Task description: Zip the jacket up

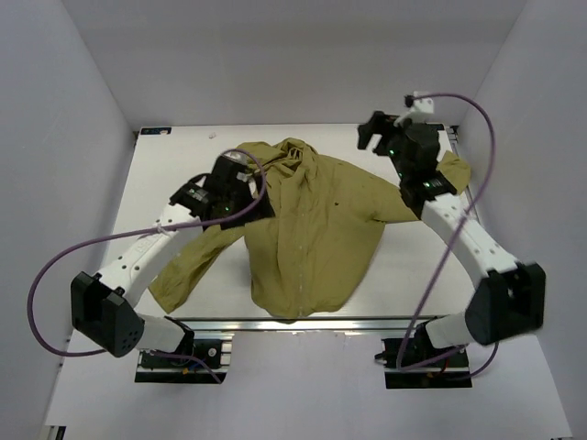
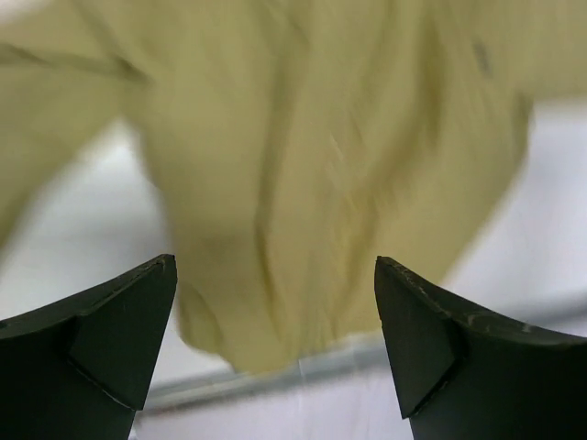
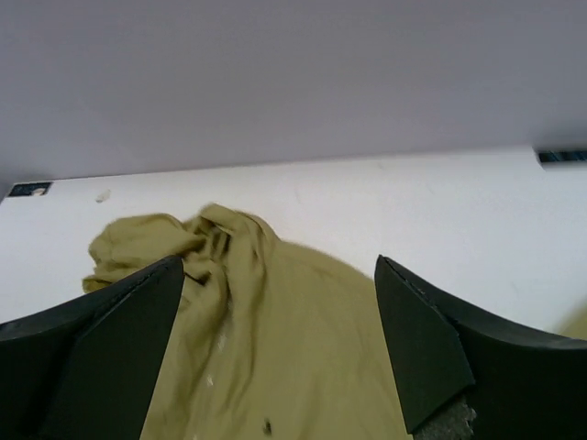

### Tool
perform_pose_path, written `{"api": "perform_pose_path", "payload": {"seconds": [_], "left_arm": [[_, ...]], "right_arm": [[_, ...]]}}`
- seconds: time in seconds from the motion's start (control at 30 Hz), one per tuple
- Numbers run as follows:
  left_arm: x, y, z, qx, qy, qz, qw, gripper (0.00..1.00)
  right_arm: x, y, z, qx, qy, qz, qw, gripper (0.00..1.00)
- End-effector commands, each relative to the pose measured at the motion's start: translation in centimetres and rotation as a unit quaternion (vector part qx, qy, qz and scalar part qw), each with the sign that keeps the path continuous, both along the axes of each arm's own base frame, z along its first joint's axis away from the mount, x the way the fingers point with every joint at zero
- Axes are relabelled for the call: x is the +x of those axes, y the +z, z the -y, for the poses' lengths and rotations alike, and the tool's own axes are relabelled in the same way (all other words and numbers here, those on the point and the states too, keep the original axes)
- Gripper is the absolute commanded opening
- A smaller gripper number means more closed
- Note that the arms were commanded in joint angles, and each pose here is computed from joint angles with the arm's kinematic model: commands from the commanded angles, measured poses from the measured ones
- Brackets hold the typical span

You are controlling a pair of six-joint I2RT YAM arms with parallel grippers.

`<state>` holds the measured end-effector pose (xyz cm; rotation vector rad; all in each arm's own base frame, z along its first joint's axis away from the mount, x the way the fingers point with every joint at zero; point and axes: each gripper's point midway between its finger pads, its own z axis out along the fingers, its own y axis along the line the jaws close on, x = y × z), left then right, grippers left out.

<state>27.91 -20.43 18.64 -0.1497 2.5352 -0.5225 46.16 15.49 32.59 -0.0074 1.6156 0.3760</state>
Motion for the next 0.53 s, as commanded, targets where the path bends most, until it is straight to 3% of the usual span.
{"api": "perform_pose_path", "payload": {"seconds": [0.0,0.1,0.23,0.5], "left_arm": [[5.8,3.3,-8.6,0.072,0.170,0.080,0.980,0.98],[7.7,5.9,-14.2,0.094,0.255,0.116,0.955,0.98],[7.4,7.6,-18.1,0.104,0.306,0.129,0.937,0.98],[6.9,6.3,-20.7,0.096,0.320,0.108,0.936,0.98]], "right_arm": [[-4.2,-6.7,6.5,0.013,-0.119,-0.146,0.982,0.89],[-8.4,-7.8,10.3,0.001,-0.190,-0.183,0.965,0.89],[-12.9,-6.6,12.5,0.004,-0.216,-0.162,0.963,0.89],[-15.3,-6.0,13.3,0.007,-0.217,-0.139,0.966,0.89]]}}
